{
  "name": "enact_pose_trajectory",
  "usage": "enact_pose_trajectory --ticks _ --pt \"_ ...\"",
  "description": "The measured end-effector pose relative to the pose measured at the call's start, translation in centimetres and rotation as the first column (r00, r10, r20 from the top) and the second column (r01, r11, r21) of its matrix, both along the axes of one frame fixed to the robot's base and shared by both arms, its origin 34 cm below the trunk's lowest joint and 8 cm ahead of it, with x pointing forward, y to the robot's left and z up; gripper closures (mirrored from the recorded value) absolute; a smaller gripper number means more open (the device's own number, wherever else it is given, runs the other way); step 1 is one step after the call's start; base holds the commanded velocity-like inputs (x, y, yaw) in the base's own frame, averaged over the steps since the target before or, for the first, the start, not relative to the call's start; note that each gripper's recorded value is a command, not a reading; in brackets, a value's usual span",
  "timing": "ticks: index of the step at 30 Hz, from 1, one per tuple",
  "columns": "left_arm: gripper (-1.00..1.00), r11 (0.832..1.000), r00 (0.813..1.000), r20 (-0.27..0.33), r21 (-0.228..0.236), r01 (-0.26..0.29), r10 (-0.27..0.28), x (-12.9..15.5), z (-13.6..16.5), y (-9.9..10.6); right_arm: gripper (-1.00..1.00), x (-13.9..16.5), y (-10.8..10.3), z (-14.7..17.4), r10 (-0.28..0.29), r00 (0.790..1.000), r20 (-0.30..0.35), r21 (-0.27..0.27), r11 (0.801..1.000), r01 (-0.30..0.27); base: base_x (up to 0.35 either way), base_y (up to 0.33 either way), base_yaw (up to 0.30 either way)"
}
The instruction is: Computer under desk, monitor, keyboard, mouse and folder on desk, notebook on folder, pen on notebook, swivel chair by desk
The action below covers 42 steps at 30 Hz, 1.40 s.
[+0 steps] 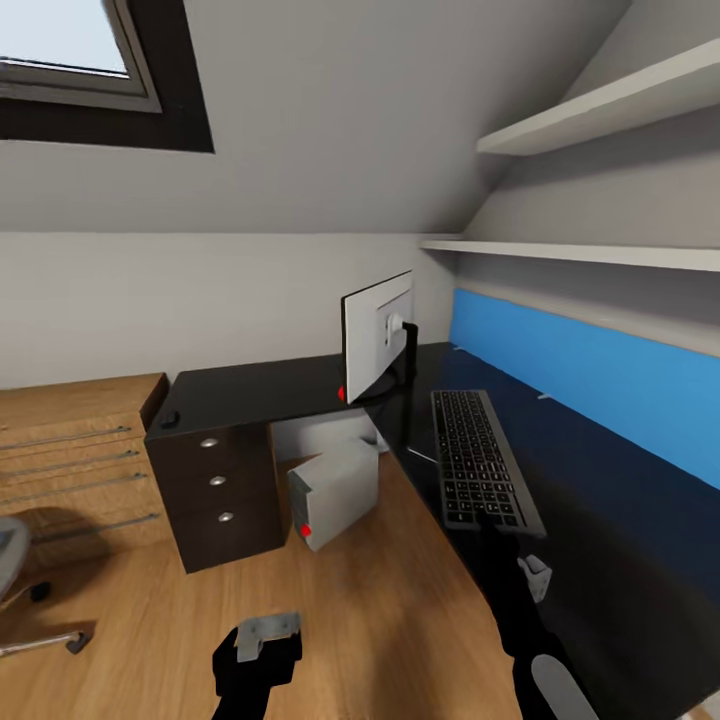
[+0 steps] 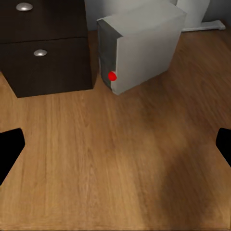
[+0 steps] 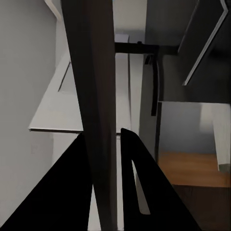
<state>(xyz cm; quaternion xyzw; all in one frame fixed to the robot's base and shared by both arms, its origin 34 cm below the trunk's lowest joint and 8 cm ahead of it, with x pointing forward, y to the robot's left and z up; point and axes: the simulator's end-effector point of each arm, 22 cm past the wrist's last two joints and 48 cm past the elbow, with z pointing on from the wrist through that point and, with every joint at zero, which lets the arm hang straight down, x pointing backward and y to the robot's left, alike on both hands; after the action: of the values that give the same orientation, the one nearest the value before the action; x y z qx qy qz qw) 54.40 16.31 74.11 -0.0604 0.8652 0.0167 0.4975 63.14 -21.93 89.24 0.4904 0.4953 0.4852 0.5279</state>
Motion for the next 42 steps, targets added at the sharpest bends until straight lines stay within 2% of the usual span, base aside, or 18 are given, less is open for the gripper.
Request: enact_pose_trajectory --ticks 9,18,25,28,29,31,35,37,42 --pt "-1.0 1.0 1.0 0.004 -0.001 0.0 0.0 0.0 0.2 0.0 1.0 -0.1 0.3 0.0 0.005 1.0 0.0 -0.001 1.0 -0.005 -0.257 -0.237 0.237" --pt "-1.0 1.0 1.0 0.012 -0.001 -0.002 0.002 0.1 0.5 0.1 1.0 -0.4 2.3 -0.1 0.048 0.999 -0.012 -0.005 0.999 -0.048 -0.053 -0.05 0.242" --pt "-1.0 1.0 1.0 0.018 -0.001 -0.002 0.002 0.1 0.7 0.1 1.0 -1.3 6.3 -0.3 0.131 0.991 -0.016 -0.011 0.991 -0.131 -0.002 -0.002 0.235" --pt "-1.0 1.0 1.0 0.018 -0.001 -0.002 0.002 0.1 0.7 0.1 1.0 -1.8 8.2 0.0 0.176 0.984 -0.004 -0.055 0.983 -0.176 0.0 0.0 0.086" --pt "-1.0 1.0 1.0 0.018 -0.001 -0.002 0.002 0.1 0.7 0.0 1.0 -2.2 9.6 0.1 0.206 0.979 0.002 -0.078 0.976 -0.205 0.0 0.0 0.023" --pt "-1.0 1.0 1.0 0.018 0.0 -0.003 0.003 0.1 0.7 0.1 1.0 -2.6 10.7 0.1 0.232 0.973 0.003 -0.091 0.969 -0.231 0.0 0.0 0.01" --pt "-1.0 1.0 1.0 0.018 0.0 -0.004 0.004 0.1 0.7 0.1 1.0 -2.9 11.7 0.3 0.275 0.961 0.01 -0.103 0.957 -0.273 0.0 0.0 0.002" --pt "-1.0 1.0 1.0 0.018 0.0 -0.004 0.004 0.1 0.7 0.1 1.0 -3.2 12.6 0.4 0.317 0.948 0.018 -0.106 0.944 -0.313 0.0 0.0 0.0" --pt "-1.0 1.0 1.0 0.019 -0.001 -0.004 0.004 0.1 0.8 0.1 1.0 -3.3 13.2 0.5 0.339 0.941 0.022 -0.102 0.937 -0.335 0.0 0.0 0.0"
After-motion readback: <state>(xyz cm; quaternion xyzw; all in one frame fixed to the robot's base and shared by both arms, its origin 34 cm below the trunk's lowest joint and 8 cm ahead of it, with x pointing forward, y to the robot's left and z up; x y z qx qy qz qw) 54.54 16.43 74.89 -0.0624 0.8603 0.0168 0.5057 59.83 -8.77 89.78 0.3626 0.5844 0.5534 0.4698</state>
